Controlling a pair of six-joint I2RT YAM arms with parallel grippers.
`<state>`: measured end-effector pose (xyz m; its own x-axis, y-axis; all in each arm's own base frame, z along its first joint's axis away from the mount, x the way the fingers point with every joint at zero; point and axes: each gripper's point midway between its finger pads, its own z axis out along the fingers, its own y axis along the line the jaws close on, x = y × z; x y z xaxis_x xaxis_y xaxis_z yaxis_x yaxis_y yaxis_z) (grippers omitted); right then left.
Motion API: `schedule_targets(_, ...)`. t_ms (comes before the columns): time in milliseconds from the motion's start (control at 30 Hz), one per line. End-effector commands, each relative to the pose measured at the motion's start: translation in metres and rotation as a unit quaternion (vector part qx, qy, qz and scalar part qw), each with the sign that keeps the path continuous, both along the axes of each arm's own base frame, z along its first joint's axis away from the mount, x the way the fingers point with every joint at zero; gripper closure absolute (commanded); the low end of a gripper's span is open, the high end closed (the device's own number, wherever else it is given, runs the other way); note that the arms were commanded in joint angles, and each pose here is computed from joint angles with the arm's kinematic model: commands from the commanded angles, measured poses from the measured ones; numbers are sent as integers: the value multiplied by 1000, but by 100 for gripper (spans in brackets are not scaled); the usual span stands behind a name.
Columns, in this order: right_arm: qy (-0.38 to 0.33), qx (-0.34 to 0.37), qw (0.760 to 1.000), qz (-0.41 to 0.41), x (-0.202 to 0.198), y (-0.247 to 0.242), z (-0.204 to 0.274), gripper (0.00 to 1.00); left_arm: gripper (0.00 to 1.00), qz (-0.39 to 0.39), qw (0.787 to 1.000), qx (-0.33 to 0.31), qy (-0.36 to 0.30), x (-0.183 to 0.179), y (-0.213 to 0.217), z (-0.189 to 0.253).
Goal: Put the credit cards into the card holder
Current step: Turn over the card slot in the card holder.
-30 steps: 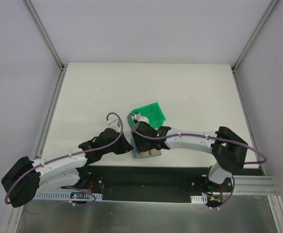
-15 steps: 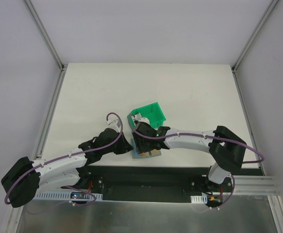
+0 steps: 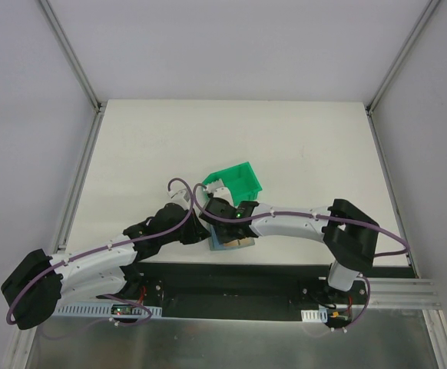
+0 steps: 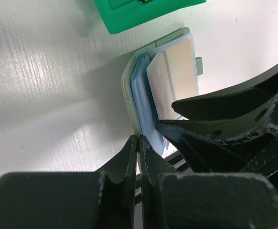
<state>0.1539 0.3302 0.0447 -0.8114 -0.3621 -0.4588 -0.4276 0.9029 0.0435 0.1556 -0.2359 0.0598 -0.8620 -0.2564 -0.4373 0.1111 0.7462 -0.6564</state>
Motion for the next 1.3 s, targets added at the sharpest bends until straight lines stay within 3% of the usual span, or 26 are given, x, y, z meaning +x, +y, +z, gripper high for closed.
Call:
schedule_targets(0, -29, -23, 999, -12, 8, -14, 15, 67, 100, 21, 1000, -7, -12, 8, 3, 5)
schedule_targets(567, -29, 9, 999, -34, 12, -32, 22, 76, 100, 22, 1000, 1, -5, 6, 5, -3)
schedule_targets(1067, -33, 26, 997, -58, 16, -60, 14, 74, 100, 32, 999, 22, 0, 10, 8, -8)
schedule_targets(1267, -36, 53, 996, -68, 18, -69, 16, 68, 100, 37, 999, 28, 5, 11, 9, -11)
